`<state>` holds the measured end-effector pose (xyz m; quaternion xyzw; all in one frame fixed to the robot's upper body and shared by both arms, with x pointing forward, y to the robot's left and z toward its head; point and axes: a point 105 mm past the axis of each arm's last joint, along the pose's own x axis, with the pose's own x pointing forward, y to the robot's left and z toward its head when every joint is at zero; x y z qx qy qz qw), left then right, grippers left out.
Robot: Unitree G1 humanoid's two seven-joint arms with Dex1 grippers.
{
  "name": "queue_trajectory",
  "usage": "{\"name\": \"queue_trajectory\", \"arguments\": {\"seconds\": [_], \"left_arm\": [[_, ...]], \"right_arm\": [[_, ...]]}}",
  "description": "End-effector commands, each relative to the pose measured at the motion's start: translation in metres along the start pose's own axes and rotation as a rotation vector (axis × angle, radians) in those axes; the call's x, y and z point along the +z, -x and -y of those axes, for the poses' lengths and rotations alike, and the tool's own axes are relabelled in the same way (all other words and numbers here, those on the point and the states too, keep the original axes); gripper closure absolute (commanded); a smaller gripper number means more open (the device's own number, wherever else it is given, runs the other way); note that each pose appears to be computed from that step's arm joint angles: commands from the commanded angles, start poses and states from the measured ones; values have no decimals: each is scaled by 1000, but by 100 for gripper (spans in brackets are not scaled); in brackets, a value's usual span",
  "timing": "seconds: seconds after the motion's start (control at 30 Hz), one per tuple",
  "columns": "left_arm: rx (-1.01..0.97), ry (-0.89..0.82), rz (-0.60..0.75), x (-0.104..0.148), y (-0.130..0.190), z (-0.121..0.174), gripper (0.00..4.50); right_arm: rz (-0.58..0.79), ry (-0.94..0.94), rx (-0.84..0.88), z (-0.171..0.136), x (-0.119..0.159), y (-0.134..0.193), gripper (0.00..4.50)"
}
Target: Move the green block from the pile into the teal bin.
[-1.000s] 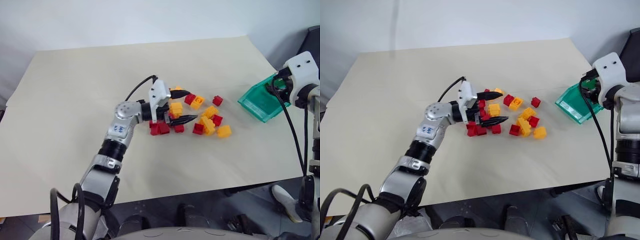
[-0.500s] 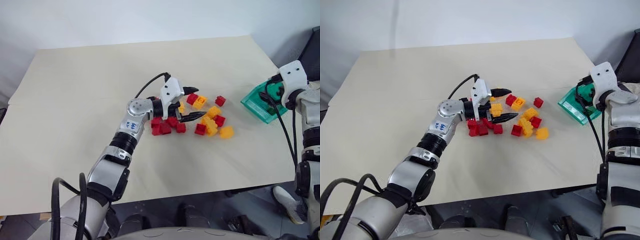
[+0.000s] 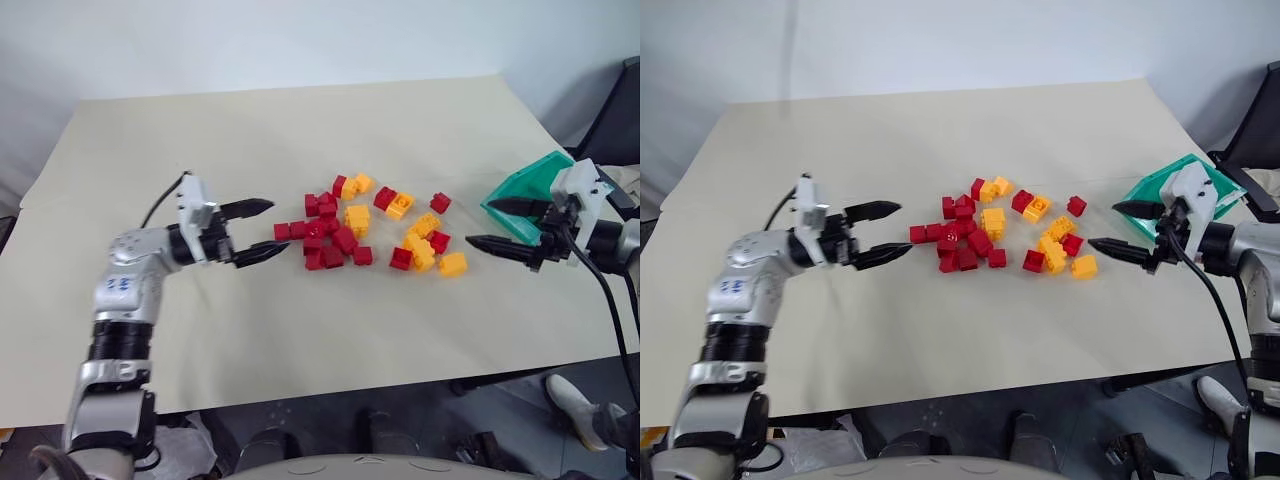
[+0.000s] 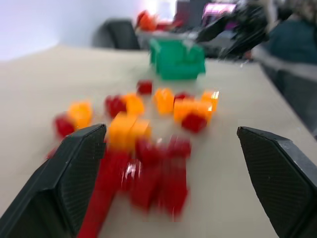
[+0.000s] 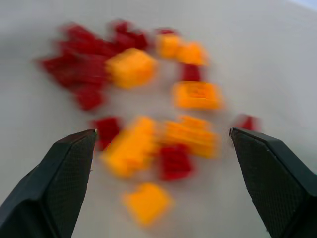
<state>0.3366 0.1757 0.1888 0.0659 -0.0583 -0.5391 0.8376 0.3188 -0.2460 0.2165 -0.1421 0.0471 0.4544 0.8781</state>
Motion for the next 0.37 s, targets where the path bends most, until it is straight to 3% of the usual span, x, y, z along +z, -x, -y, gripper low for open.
{"name": "queue_trajectory", "arguments": {"seconds": [0.03, 0.17, 0.37], "left_arm": [[127, 9, -70, -15, 59, -6, 0], [131, 52, -112, -28, 78, 8, 0], [153, 31, -91, -23, 78, 15, 0]], "right_arm": [[-25, 52, 68, -3, -15, 17, 3], [-85, 109, 87, 3, -28, 15, 3], [-117, 167, 22, 19, -37, 9, 3]]}}
